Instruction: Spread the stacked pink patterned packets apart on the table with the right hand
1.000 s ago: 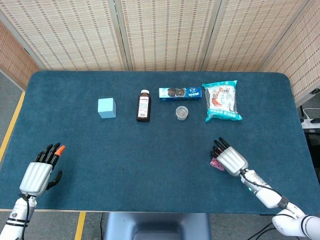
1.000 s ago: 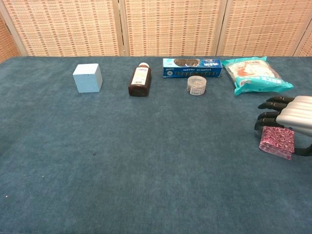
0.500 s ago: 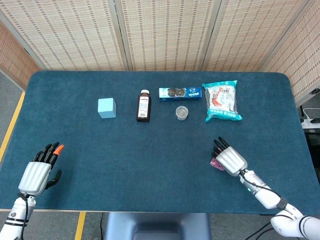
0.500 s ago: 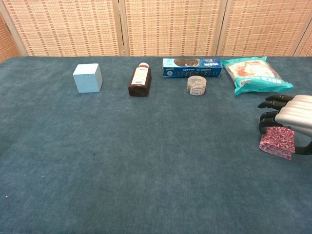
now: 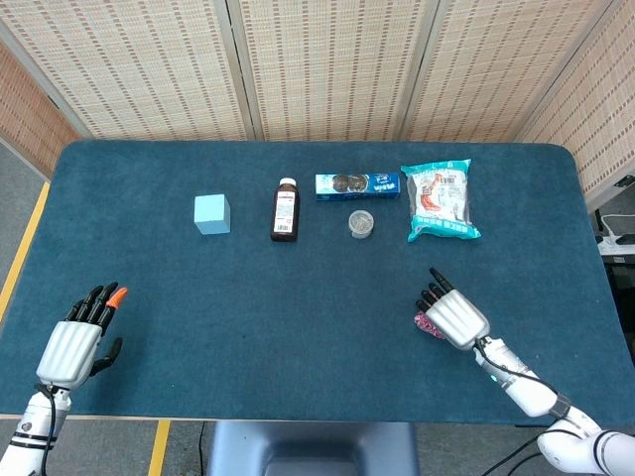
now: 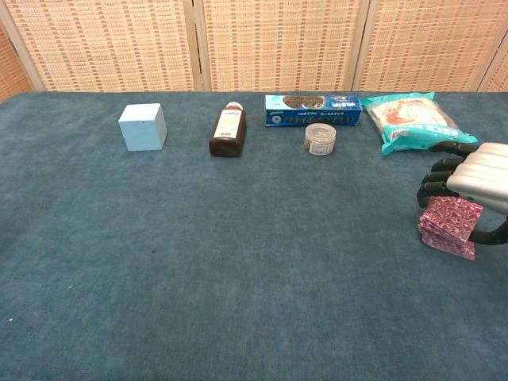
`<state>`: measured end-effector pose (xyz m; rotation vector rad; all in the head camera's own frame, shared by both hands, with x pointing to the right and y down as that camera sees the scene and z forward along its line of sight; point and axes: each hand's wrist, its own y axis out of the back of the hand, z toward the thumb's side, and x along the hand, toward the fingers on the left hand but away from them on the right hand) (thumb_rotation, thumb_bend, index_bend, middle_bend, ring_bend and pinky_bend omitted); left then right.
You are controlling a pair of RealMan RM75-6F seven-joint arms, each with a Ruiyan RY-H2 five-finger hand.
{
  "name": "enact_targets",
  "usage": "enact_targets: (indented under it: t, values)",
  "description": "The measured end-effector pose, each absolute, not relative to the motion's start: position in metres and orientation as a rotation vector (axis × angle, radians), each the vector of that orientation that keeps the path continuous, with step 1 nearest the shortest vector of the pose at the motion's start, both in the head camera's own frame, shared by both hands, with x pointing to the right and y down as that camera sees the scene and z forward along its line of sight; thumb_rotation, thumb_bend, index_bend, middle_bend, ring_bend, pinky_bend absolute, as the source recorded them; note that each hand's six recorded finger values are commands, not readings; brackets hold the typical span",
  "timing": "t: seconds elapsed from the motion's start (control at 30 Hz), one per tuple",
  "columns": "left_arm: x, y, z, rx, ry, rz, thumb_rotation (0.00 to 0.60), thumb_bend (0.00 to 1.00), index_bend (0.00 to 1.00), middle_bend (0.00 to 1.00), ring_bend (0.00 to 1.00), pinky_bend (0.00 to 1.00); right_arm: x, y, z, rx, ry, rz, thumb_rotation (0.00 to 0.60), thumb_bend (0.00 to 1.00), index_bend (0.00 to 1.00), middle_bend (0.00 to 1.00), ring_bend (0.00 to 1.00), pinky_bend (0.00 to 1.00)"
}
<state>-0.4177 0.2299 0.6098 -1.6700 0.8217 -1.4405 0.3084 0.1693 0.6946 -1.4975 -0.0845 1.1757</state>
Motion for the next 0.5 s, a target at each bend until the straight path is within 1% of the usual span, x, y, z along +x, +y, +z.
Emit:
enact_targets:
  t: [0.17,0.37,0.43,0.5]
  values:
    - [-0.418,0.230,0.607,-1.673,0.824,-1.436,0.600,0.44,0.00,0.00,0.00,0.21,0.297,0.171,0.686,-1.507,-0.097,1.138,0.600,0.20,0.64,0.43,0.22,0.00]
    - [-0.416,0.231,0.607,-1.675,0.821,-1.429,0.600,0.44,0.00,0.00,0.00,0.21,0.262,0.176,0.684,-1.541,-0.080,1.065,0.600,0.20,0.64,0.43,0.22,0.00]
    - [-0.417,0.231,0.605,-1.674,0.825,-1.428,0.600,0.44,0.00,0.00,0.00,0.21,0.246,0.181,0.688,-1.555,-0.060,1.037,0.600,0.20,0.60,0.43,0.22,0.00]
    - [-0.418,0.231,0.604,-1.672,0.830,-1.428,0.600,0.43,0.00,0.00,0.00,0.21,0.232,0.187,0.693,-1.564,-0.037,1.014,0.600,0.20,0.53,0.42,0.22,0.00]
